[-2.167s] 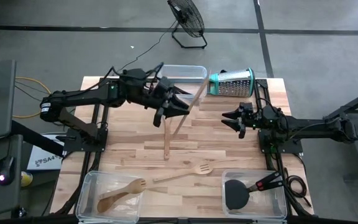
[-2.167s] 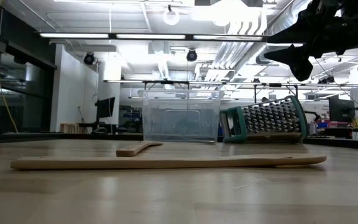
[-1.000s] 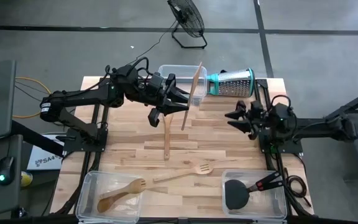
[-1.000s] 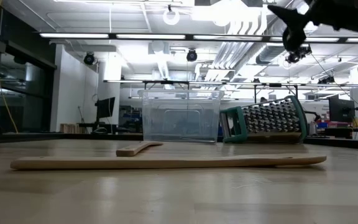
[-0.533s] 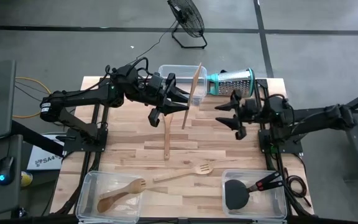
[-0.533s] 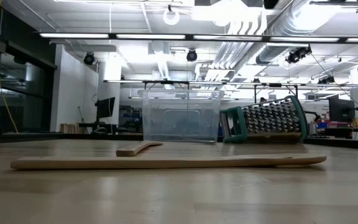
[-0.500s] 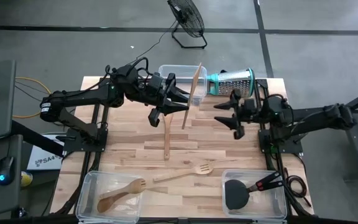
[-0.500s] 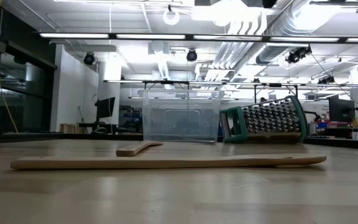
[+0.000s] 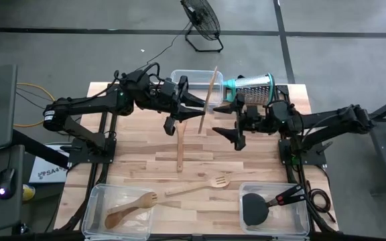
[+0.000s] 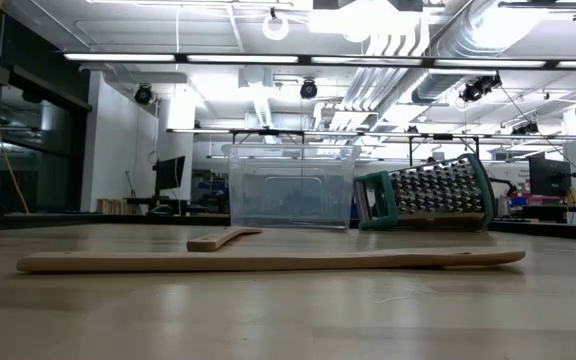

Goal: Pick & Place Kitchen Items
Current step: Put the brown spatula into the bottom right transparent bin

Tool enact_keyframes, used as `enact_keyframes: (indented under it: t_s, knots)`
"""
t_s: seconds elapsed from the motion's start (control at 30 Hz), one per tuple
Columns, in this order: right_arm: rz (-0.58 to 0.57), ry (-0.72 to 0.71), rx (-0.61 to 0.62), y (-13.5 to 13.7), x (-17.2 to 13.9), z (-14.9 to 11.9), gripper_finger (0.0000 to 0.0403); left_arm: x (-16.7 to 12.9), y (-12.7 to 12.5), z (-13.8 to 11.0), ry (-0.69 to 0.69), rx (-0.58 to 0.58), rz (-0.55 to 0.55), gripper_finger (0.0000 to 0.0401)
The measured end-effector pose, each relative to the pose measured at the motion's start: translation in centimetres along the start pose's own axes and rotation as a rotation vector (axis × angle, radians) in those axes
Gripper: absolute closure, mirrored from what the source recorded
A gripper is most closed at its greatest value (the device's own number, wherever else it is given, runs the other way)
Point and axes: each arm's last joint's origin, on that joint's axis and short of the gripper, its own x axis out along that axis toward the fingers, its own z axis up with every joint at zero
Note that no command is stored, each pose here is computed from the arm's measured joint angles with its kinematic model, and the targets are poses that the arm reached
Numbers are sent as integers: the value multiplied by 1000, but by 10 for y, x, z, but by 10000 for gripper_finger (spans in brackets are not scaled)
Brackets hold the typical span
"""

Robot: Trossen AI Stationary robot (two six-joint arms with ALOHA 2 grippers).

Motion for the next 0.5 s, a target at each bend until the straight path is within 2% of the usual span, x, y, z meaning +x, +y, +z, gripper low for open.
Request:
enact_keyframes:
  t_s: [0.27, 0.5]
  knots:
    - [-14, 38, -7, 2, 36, 11, 97, 10, 5, -14, 41, -1, 12, 311]
    - [-36, 52, 51, 1, 35, 16, 128, 14, 6, -18, 46, -9, 11, 311]
